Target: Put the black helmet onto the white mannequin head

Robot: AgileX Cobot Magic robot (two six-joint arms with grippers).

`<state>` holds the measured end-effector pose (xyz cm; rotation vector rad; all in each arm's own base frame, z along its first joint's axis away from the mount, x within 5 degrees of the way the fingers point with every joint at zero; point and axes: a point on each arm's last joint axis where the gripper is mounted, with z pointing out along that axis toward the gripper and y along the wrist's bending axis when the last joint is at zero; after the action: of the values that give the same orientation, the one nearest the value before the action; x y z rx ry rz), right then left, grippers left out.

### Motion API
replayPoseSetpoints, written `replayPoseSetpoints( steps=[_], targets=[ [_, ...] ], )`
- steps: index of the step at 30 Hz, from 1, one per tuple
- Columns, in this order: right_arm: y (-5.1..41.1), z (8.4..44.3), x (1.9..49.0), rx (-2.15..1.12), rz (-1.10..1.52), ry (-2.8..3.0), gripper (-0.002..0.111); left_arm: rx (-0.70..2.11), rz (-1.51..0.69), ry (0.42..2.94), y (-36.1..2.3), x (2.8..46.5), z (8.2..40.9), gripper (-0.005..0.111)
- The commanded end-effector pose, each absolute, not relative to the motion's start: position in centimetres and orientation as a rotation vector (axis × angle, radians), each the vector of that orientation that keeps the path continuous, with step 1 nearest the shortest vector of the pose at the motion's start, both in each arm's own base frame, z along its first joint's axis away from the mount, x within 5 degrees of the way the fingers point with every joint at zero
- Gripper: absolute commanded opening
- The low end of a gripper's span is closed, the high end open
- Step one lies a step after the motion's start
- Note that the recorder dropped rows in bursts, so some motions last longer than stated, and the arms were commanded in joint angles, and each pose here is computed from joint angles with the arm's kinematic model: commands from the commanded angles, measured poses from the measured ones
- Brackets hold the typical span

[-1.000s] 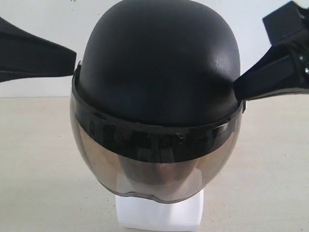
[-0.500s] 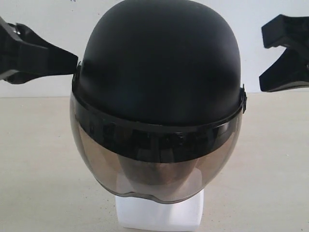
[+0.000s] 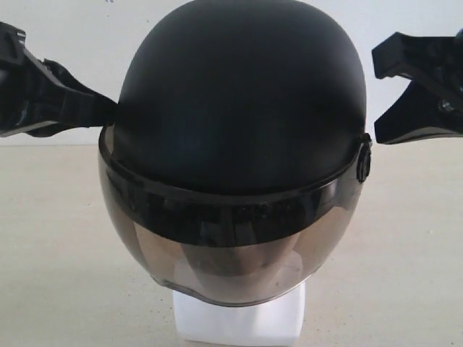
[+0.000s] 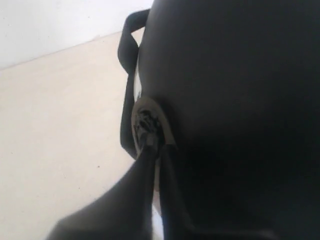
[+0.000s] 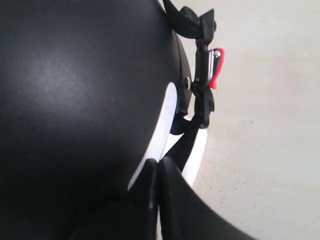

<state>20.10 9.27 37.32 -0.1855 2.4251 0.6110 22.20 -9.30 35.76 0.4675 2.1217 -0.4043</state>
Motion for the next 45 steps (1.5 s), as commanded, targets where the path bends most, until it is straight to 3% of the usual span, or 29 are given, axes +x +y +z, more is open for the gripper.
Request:
replayPoseSetpoints(
  steps=[1,18,34,45],
  targets=[
    [9.3,37.7,20.4,-0.17,0.633,2.37,0.0,0.471,-0.422,2.168,-9.4,22.0,35.3,0.004],
    [10.0,37.6,22.2,-0.156,0.679,2.29,0.0,0.557,-0.609,2.201,-10.2,20.0,35.8,0.004],
    [10.0,38.0,21.8,-0.128,0.723,2.271,0.0,0.555,-0.585,2.154,-9.9,19.3,36.6,0.004],
    [10.2,38.0,21.5,-0.141,0.756,2.288,0.0,0.531,-0.574,2.189,-10.2,21.0,35.4,0.004]
  ],
)
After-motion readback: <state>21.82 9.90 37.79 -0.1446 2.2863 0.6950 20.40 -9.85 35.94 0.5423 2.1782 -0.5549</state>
